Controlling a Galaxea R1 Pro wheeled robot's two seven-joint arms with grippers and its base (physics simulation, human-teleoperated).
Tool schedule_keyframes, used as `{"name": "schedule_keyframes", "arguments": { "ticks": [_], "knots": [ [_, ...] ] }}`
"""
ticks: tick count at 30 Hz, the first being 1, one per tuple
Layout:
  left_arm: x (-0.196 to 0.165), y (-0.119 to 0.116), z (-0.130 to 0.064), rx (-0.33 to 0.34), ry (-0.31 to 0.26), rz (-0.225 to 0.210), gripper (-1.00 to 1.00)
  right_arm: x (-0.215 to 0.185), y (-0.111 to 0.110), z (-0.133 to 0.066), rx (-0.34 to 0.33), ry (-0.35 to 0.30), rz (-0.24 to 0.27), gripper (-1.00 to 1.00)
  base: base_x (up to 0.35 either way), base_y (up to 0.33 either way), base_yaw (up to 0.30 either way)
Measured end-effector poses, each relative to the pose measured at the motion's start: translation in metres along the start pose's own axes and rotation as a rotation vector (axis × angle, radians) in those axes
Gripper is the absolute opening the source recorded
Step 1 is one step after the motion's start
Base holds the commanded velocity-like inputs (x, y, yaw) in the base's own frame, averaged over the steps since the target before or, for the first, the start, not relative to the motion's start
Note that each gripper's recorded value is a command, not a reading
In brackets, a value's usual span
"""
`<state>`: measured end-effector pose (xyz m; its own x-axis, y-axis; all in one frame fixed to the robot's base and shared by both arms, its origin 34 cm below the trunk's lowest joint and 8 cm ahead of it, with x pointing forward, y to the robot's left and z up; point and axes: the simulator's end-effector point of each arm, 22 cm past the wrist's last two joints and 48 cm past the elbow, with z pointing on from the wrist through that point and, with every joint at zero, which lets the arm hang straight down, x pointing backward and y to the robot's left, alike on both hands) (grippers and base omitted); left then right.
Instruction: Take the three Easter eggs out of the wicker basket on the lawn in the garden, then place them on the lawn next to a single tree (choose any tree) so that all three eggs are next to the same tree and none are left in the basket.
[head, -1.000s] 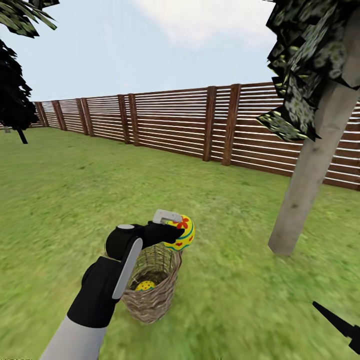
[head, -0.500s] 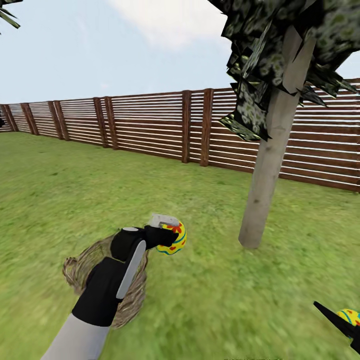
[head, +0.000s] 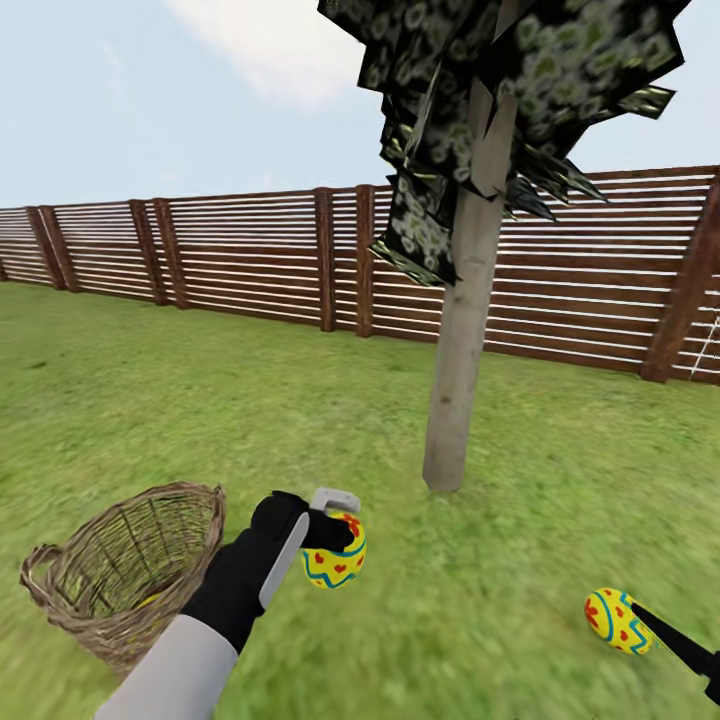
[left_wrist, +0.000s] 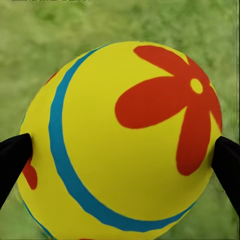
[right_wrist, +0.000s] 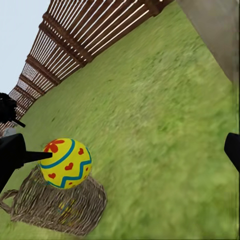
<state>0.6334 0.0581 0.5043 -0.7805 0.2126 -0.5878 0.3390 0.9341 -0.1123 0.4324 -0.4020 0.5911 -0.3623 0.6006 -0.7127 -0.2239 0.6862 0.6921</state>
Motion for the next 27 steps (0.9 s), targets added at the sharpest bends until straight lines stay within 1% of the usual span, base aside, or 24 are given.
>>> {"name": "schedule_keyframes", "arguments": {
  "ticks": [6,10,11,13,17,23,27],
  "knots": [
    [-0.001,-0.001,0.0,0.001,-0.004,0.0,-1.0,-0.002,0.002,-0.001,-0.007,-0.006,-0.003,1.0,0.0,-0.284,-0.209],
    [-0.002,-0.002,-0.001,0.003,-0.009,0.0,-1.0,-0.001,0.004,0.0,-0.01,-0.006,-0.004,1.0,0.0,-0.284,-0.107],
    [-0.001,-0.002,-0.001,0.003,-0.008,0.0,-1.0,-0.001,0.004,0.0,-0.01,-0.004,-0.004,1.0,0.0,-0.284,-0.028],
    [0.008,-0.002,0.006,0.002,0.017,-0.004,-1.0,0.0,0.004,0.001,-0.011,-0.002,-0.004,1.0,0.0,-0.284,-0.012],
    [-0.009,0.002,0.004,-0.008,-0.018,0.002,-1.0,0.0,0.004,0.001,-0.011,-0.002,-0.003,1.0,0.0,-0.284,-0.003],
    [-0.016,0.003,0.002,-0.009,-0.036,0.001,-1.0,0.0,0.004,0.002,-0.012,-0.001,-0.004,1.0,0.007,-0.285,0.0],
    [-0.019,0.002,0.0,-0.006,-0.043,0.002,-1.0,0.0,0.004,0.002,-0.012,0.0,-0.004,1.0,0.112,-0.307,0.0]
  ]
}}
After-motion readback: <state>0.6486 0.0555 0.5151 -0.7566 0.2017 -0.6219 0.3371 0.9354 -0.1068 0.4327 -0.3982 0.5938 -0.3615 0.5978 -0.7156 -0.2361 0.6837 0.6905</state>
